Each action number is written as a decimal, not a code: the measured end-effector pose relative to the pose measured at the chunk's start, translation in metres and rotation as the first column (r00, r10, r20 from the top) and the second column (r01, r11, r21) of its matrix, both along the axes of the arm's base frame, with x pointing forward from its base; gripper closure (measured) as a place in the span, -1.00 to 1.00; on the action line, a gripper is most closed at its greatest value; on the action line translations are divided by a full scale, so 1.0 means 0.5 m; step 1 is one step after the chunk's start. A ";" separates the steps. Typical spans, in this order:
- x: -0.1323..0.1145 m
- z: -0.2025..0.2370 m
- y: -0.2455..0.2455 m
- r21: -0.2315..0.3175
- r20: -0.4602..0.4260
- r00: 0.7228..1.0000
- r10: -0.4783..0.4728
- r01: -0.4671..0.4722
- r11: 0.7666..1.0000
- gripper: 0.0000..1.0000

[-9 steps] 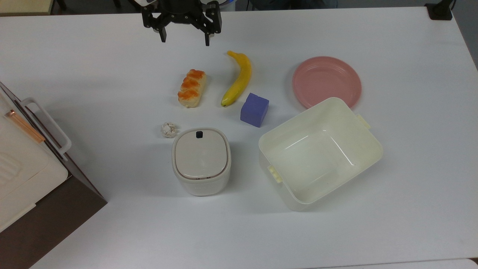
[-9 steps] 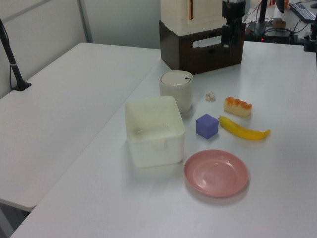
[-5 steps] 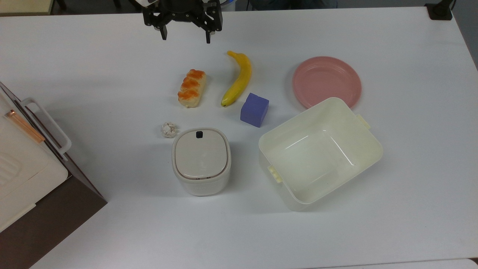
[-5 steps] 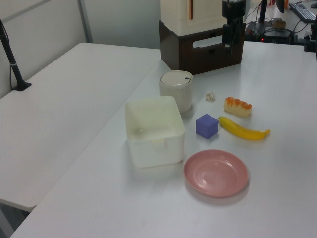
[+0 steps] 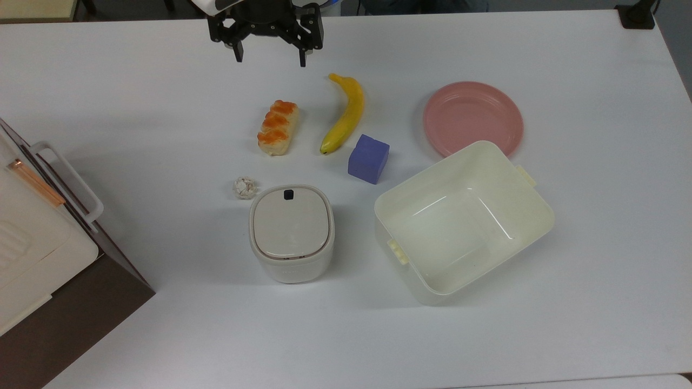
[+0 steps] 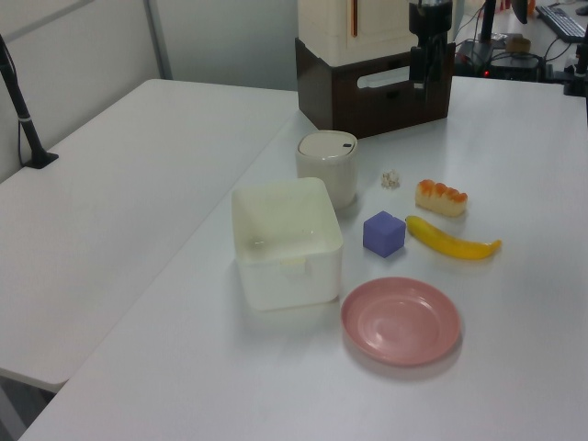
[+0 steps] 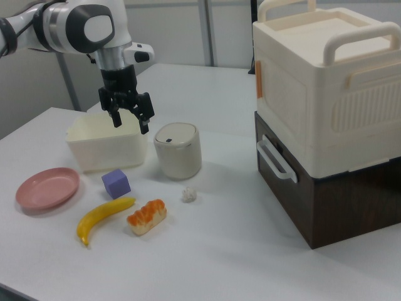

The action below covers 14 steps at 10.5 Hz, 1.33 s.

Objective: Open the trash can

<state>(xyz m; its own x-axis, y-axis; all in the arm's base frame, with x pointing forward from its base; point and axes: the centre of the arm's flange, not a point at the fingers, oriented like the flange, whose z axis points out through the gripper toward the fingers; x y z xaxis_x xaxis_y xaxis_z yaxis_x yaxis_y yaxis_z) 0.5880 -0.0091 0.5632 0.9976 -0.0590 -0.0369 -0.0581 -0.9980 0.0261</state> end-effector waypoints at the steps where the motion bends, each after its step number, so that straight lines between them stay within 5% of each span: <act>1: 0.000 -0.001 0.003 0.000 -0.001 1.000 0.002 -0.002 1.000 -1.00; 7: 0.007 -0.015 0.004 0.001 -0.010 1.000 0.005 -0.005 1.000 -0.91; 14: 0.033 -0.028 0.006 0.001 0.028 1.000 0.009 -0.009 1.000 -0.07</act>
<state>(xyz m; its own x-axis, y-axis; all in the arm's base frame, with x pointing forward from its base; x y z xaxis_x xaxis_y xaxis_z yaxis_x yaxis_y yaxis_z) 0.6046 -0.0062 0.5493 0.9987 -0.0498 -0.0087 -0.0496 -0.9985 0.0234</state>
